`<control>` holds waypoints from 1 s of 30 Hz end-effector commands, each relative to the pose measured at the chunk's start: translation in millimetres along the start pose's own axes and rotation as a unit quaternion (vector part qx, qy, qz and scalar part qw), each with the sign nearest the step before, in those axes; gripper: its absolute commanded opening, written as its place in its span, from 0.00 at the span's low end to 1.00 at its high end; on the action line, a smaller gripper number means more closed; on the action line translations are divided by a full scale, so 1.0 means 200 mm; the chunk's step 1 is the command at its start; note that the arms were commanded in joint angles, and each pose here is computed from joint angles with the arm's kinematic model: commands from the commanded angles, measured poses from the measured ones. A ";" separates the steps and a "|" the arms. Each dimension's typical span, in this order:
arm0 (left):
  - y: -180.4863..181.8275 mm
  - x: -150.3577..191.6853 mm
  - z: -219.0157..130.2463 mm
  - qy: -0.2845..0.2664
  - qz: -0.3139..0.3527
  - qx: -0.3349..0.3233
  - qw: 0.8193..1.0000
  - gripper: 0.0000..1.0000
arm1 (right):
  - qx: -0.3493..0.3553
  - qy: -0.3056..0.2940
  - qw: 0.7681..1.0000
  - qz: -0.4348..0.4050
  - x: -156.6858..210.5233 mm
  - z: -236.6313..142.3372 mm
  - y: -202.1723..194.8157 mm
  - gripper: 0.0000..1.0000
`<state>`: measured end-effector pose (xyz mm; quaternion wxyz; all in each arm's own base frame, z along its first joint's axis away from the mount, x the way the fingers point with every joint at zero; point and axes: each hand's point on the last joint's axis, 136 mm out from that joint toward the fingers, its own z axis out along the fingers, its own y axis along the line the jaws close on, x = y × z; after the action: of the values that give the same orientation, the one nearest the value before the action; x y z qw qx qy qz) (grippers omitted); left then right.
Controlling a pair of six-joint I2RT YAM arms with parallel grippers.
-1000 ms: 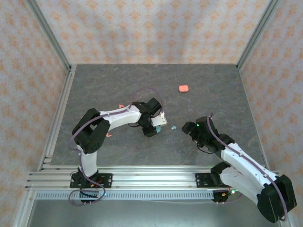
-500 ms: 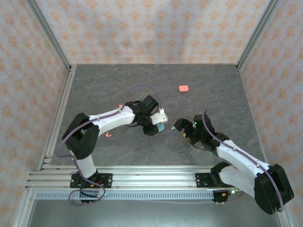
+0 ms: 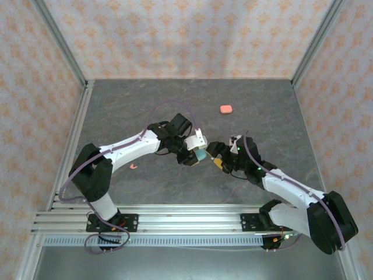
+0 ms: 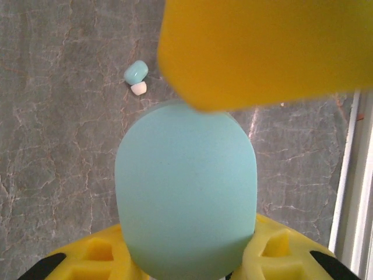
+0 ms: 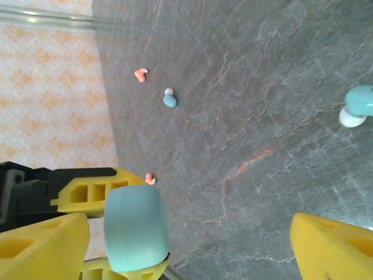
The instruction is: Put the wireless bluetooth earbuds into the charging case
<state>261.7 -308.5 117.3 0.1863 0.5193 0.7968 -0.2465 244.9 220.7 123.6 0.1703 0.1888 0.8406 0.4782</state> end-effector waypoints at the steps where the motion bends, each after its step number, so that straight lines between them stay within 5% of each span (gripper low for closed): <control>1: -0.04 -0.11 -0.10 -0.035 0.002 0.010 0.999 0.32 | -0.039 0.010 0.999 -0.025 0.00 0.01 0.16 0.87; 6: -0.04 -0.12 -0.12 -0.038 0.004 0.014 0.999 0.32 | -0.036 0.036 0.998 -0.023 0.02 0.07 0.18 0.74; 16: -0.02 -0.11 -0.16 -0.052 0.003 -0.013 0.999 0.37 | -0.065 0.032 0.997 -0.002 -0.01 0.09 0.29 0.16; 21: 0.04 -0.15 -0.32 -0.117 -0.030 -0.057 0.991 0.56 | -0.083 -0.007 0.996 0.028 -0.07 0.03 0.35 0.12; 30: 0.12 -0.14 -0.74 -0.231 -0.143 -0.144 0.951 0.71 | -0.075 -0.034 0.992 0.100 -0.12 -0.09 0.47 0.08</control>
<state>280.7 -247.9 227.2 0.3628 0.3666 0.8144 -0.2660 269.3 243.7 196.1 0.1685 0.2390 0.7906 0.5380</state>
